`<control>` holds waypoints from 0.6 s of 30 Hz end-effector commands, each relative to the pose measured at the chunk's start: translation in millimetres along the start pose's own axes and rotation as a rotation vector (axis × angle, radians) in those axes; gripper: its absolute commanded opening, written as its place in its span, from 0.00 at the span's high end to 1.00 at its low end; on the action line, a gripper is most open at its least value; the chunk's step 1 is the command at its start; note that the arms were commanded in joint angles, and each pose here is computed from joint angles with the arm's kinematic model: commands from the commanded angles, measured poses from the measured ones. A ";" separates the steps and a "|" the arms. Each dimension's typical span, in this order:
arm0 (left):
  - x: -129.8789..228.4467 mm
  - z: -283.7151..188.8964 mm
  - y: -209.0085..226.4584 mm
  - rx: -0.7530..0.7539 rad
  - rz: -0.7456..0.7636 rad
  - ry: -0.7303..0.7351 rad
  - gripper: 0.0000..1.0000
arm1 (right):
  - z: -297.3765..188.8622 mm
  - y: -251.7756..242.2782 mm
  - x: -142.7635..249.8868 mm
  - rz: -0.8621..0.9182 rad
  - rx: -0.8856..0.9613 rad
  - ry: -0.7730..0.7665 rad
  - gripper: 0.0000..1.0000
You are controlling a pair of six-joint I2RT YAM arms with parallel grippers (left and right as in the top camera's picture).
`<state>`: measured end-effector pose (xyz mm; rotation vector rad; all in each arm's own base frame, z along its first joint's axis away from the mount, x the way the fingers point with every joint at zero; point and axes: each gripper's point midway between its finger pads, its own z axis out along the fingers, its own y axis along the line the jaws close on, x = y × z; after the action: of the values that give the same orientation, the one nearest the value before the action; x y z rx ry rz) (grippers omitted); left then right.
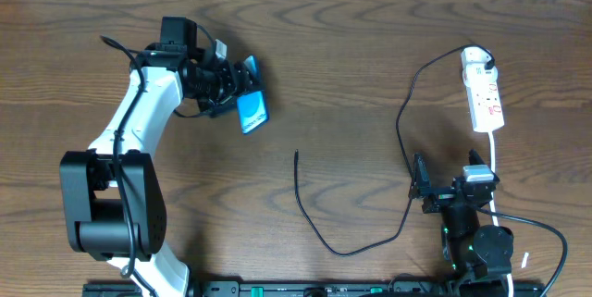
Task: Plug charger to phone and switch on socket
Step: 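Lift the phone with the left gripper and tilt it upright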
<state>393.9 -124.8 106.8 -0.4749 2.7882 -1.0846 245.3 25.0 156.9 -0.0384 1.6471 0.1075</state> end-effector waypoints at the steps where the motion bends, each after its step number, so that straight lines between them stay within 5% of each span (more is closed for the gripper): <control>1: 16.8 -23.3 -59.5 0.268 -0.123 0.116 0.92 | -0.3 1.8 0.3 0.013 -0.008 -0.001 0.01; 10: 42.0 -45.8 -100.0 0.499 -0.259 0.331 0.93 | -0.3 1.8 0.3 0.013 -0.008 -0.001 0.01; 18: 46.4 -51.2 -106.5 0.509 -0.433 0.416 0.92 | -0.3 1.8 0.3 0.013 -0.008 -0.001 0.01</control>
<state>367.6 -177.9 180.2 -0.8473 2.6685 -1.9703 245.3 25.0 156.9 -0.0384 1.6471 0.1075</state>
